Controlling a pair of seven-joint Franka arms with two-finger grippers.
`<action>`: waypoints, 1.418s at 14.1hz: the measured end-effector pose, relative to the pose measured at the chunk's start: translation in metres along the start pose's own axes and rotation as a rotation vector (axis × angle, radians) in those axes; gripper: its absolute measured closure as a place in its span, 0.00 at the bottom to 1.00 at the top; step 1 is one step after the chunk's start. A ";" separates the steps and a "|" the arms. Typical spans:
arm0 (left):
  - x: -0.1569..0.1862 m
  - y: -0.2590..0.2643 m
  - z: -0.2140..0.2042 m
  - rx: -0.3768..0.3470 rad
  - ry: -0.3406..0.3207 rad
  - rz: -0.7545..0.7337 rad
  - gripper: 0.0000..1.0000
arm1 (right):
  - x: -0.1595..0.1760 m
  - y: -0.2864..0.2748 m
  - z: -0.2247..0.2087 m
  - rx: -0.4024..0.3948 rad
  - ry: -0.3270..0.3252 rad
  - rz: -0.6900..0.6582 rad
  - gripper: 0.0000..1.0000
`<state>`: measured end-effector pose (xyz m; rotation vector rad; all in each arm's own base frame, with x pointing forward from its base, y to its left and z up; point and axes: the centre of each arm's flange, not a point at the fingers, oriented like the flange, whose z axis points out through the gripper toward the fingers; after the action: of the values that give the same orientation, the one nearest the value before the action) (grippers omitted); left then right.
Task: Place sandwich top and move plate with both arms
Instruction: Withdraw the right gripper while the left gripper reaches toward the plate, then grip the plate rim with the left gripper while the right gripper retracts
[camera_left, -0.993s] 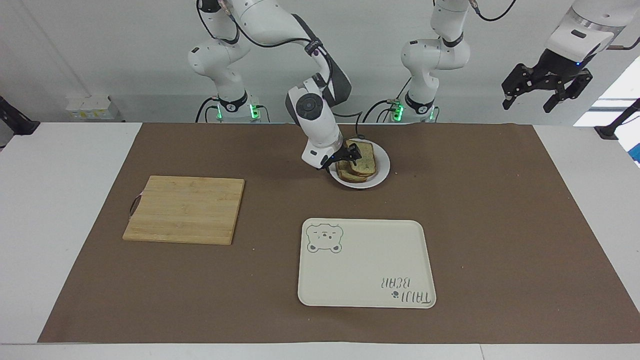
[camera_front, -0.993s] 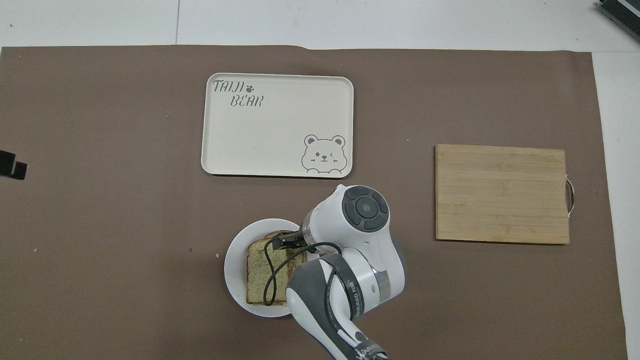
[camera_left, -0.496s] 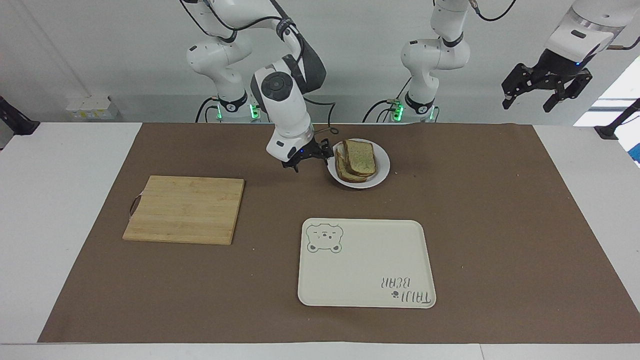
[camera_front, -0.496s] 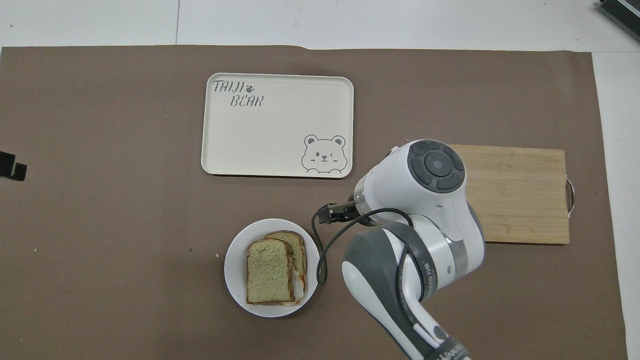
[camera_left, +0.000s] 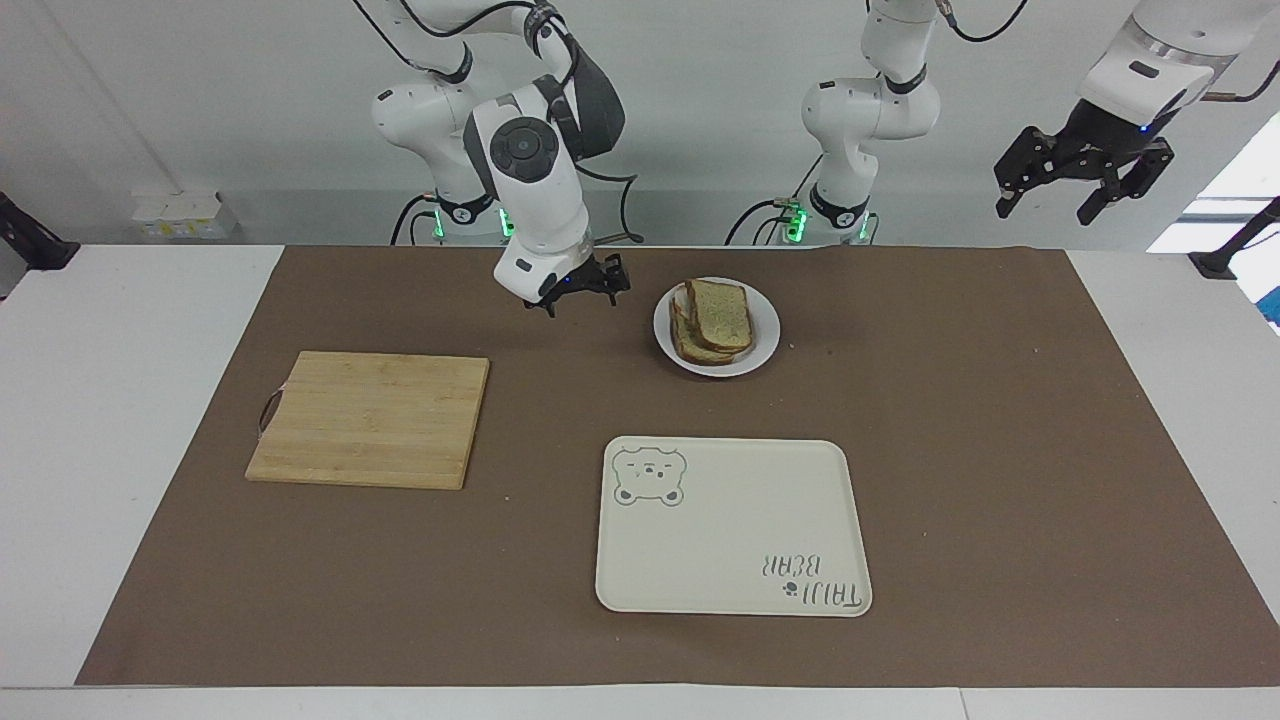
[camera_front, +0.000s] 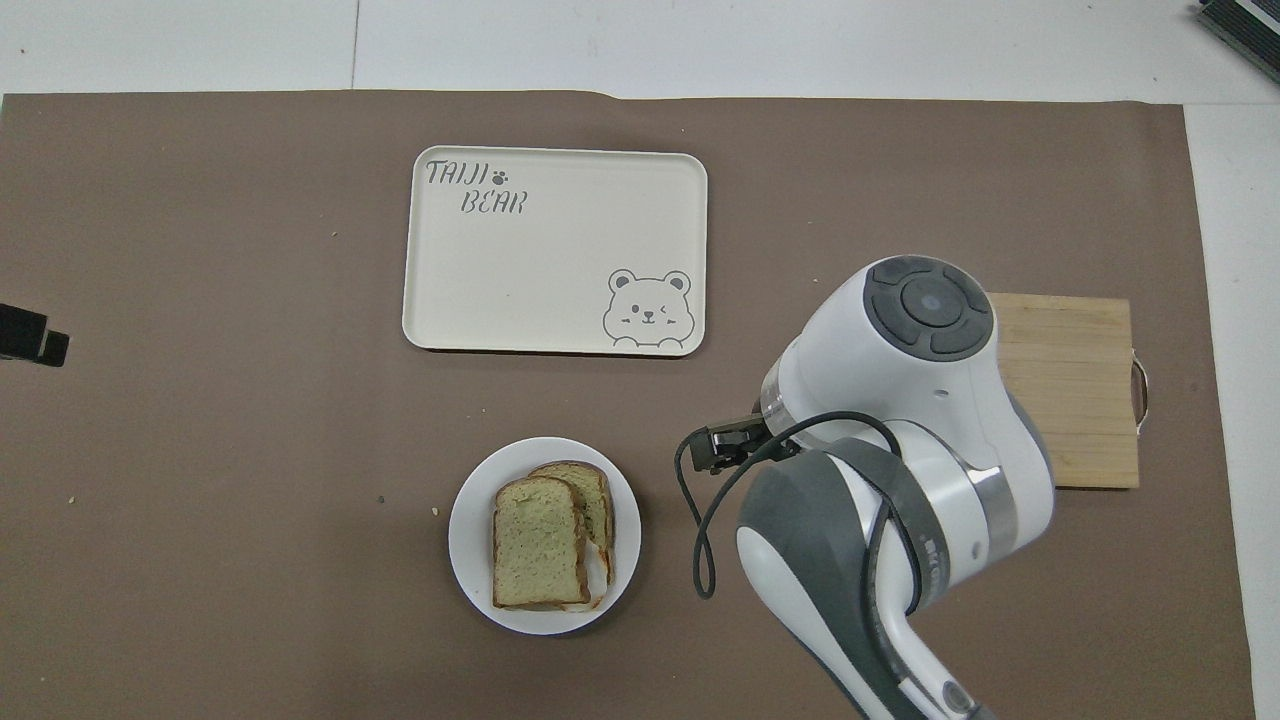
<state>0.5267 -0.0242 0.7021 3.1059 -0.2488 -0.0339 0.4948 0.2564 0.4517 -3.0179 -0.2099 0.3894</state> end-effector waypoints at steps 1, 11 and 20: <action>-0.002 0.002 0.003 -0.008 0.003 0.003 0.00 | -0.003 0.003 0.001 -0.009 -0.026 0.003 0.00; -0.016 0.032 0.097 -0.237 -0.046 0.012 0.00 | -0.001 0.109 -0.028 -0.043 -0.052 0.165 0.00; -0.046 0.079 0.237 -0.427 -0.018 -0.049 0.00 | -0.022 0.218 -0.077 0.011 0.024 0.352 0.00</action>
<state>0.4631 -0.1004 0.4678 2.6871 -0.1427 -0.1017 0.5205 0.0325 0.5081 -3.0426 0.3292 0.3775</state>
